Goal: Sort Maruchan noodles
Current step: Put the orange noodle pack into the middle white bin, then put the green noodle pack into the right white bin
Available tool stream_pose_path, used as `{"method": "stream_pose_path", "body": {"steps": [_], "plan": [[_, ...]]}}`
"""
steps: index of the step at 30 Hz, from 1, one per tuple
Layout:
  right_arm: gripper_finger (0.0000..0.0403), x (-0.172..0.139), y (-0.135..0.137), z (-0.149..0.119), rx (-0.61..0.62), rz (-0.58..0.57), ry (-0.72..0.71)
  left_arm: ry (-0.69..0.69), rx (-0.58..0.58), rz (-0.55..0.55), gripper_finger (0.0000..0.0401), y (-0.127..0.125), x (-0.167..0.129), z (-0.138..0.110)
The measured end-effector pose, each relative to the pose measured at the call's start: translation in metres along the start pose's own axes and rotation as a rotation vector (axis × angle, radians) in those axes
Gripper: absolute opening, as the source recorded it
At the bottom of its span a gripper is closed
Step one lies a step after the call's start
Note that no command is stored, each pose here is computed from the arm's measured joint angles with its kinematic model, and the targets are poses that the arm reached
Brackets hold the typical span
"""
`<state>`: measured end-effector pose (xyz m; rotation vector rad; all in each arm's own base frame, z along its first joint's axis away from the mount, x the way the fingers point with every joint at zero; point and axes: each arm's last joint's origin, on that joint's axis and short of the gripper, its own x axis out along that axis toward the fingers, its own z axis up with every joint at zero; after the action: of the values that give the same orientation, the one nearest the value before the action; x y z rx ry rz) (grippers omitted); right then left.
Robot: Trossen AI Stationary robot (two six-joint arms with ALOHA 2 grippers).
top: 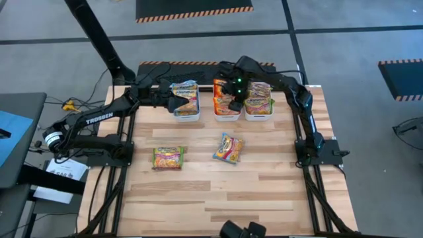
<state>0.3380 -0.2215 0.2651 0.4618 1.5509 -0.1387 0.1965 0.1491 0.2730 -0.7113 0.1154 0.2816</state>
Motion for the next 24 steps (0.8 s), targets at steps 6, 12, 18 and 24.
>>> {"method": "stream_pose_path", "body": {"steps": [6,12,18,24], "plan": [[0.0195,-0.006,-0.005,-0.005,0.093,0.000,-0.005,-0.004,0.003,0.005,0.0119,0.000,0.000,0.000],[0.0192,-0.021,-0.002,-0.011,0.130,-0.013,-0.065,-0.003,0.012,0.006,0.0119,0.000,0.000,0.000],[0.0192,-0.038,0.004,-0.020,0.126,-0.021,-0.126,-0.007,0.095,0.013,0.0119,0.000,0.000,0.000],[0.0192,-0.047,0.009,-0.025,0.116,-0.024,-0.151,-0.020,0.115,0.038,0.0119,0.001,0.000,0.000]]}}
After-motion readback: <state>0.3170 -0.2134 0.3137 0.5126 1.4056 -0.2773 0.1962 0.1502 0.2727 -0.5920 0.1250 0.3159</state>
